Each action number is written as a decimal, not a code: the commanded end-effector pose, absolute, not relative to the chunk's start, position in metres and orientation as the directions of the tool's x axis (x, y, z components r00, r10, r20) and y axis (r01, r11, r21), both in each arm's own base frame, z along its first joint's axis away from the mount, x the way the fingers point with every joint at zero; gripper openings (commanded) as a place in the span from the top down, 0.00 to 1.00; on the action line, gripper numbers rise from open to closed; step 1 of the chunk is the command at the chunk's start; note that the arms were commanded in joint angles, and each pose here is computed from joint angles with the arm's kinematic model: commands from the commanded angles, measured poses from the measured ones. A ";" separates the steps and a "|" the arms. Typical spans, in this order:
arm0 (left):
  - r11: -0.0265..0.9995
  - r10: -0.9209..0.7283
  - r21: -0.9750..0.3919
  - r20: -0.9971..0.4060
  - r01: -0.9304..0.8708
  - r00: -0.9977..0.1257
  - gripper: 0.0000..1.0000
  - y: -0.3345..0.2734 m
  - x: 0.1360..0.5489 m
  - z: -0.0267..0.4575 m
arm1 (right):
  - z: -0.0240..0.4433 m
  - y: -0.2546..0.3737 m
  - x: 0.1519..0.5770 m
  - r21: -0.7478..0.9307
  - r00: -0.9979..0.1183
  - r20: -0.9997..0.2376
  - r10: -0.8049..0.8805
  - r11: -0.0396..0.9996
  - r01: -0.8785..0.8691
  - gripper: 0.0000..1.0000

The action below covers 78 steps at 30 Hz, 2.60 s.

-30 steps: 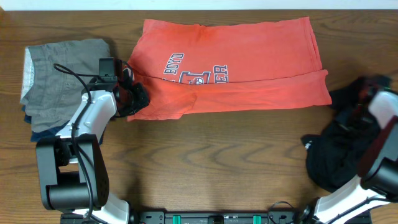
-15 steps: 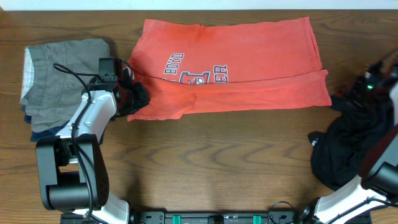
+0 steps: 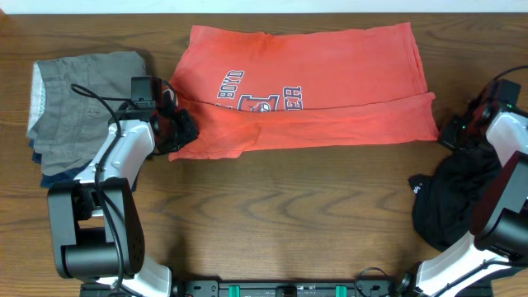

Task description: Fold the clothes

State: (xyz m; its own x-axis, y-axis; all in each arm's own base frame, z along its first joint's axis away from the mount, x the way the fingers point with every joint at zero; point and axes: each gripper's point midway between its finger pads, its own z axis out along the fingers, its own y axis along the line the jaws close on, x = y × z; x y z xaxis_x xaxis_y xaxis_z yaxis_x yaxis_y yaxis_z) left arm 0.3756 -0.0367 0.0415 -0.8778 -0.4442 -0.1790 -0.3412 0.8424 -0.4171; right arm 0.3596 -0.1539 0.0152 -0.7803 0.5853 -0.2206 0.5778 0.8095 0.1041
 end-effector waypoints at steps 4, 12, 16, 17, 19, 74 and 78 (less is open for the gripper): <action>0.848 -0.438 -0.405 -0.176 -0.340 -0.881 0.78 -0.036 0.373 0.039 | 0.009 -0.181 0.356 0.063 -0.736 -0.301 0.606 0.783 0.618 0.92; 0.848 -0.438 -0.401 -0.163 -0.346 -0.884 0.77 -0.036 0.370 0.038 | 0.029 -0.256 0.334 -0.005 -0.593 -0.381 0.709 0.640 0.768 0.82; 0.848 -0.438 -0.401 -0.164 -0.346 -0.884 0.76 -0.036 0.370 0.038 | 0.043 -0.262 0.338 0.145 -0.528 -0.346 0.776 0.600 0.787 0.88; 0.848 -0.438 -0.401 -0.164 -0.346 -0.884 0.76 -0.036 0.370 0.038 | 0.049 -0.253 0.349 0.224 -0.546 -0.334 0.769 0.627 0.746 0.91; 0.848 -0.438 -0.401 -0.164 -0.346 -0.884 0.76 -0.036 0.370 0.038 | 0.061 -0.235 0.367 0.349 -0.590 -0.323 0.740 0.672 0.653 0.89; 0.864 -0.446 -0.301 -0.082 -0.405 -0.891 0.54 -0.026 0.329 0.004 | -0.019 -0.162 0.246 -0.202 -0.601 -0.018 0.799 0.586 0.785 0.99; 0.857 -0.443 -0.332 -0.085 -0.394 -0.893 0.53 -0.031 0.333 0.009 | -0.021 -0.152 0.261 -0.102 -0.654 0.001 0.756 0.651 0.752 0.99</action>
